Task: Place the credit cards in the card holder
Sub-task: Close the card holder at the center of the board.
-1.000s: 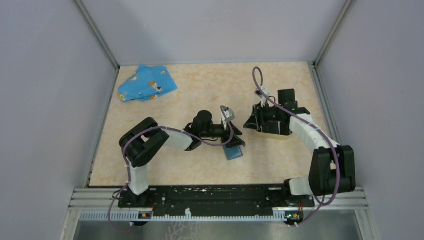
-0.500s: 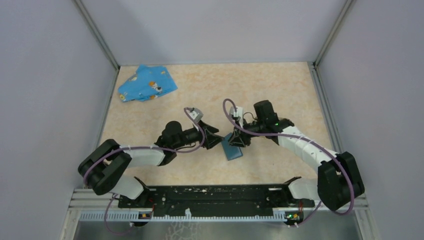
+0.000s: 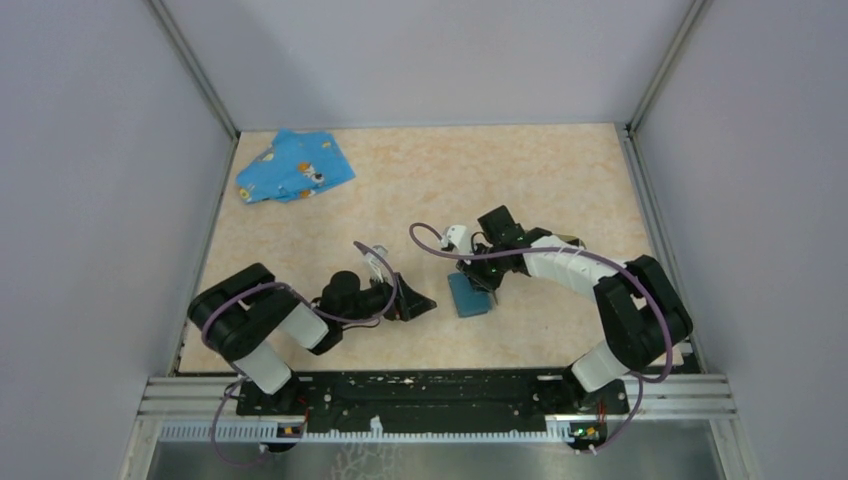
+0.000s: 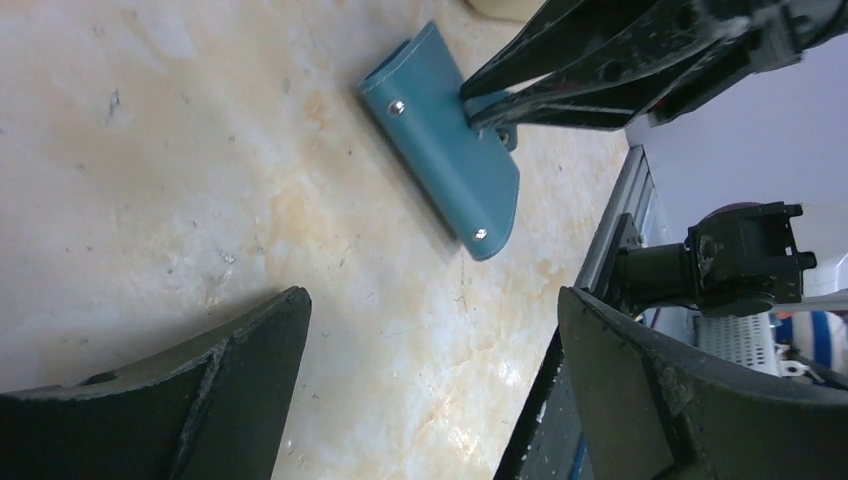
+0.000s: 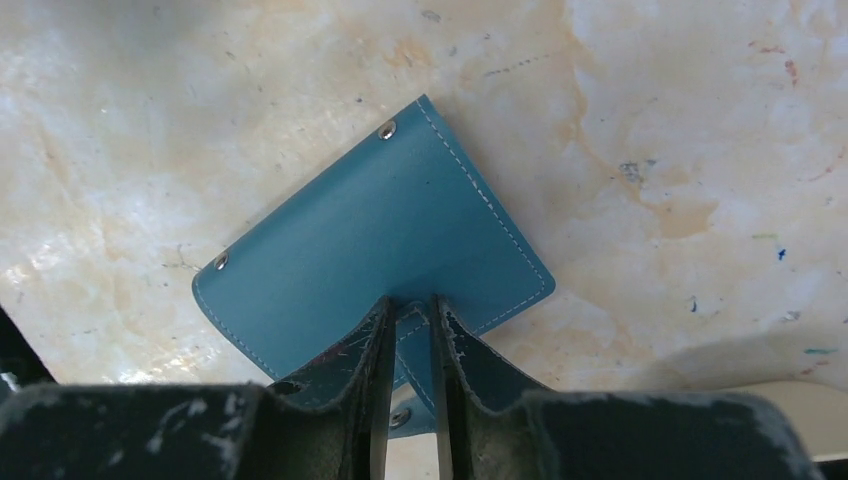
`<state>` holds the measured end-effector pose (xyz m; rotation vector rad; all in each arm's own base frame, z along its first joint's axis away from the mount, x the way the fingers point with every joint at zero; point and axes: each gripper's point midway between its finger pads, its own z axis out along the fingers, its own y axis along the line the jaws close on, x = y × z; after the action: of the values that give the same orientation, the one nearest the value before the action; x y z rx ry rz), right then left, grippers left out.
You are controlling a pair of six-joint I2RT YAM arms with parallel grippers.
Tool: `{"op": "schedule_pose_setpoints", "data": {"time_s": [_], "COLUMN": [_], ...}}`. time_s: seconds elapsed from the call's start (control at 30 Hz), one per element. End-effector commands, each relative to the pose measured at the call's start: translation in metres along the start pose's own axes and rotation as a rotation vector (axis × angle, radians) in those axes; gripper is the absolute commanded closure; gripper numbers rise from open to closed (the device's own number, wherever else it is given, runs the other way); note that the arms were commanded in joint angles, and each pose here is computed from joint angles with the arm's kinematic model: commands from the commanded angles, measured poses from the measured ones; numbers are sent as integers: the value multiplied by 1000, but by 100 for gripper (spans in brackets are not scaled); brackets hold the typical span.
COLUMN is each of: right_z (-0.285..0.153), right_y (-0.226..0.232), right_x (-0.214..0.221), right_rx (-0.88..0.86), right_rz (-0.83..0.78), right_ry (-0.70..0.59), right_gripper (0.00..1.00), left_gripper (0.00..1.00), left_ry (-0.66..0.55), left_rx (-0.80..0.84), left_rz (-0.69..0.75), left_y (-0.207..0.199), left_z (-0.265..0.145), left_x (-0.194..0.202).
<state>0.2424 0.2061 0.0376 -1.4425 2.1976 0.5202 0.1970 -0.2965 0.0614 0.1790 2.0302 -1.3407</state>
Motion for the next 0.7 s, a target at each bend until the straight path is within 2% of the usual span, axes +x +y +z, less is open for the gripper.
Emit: {"op": "schedule_pose_setpoints", "data": {"time_s": [0.0,0.27,0.37,0.57,0.67], "right_z": [-3,5,4,7,9], "right_y": [-14,-4,-2,0,2], "right_x": [5,9,9,10,12], "right_rx": [52,-34,-67,-97,-111], "right_rz": [-51,6,44,70,79], "right_ry": [88,99,81,84,90], "right_gripper": [81,82,82,84,84], "left_gripper": [1,2,7,25,28], "left_ry": [-31,35,35,24,5], "left_rx": [109,97,70,69,42], "left_rz": [-106,-178,-213,-302,-338], "left_y": [-20,-9,-3,1,8], "left_z": [13,49,55,61,66], "left_x": [-10,6,13,30,38]}}
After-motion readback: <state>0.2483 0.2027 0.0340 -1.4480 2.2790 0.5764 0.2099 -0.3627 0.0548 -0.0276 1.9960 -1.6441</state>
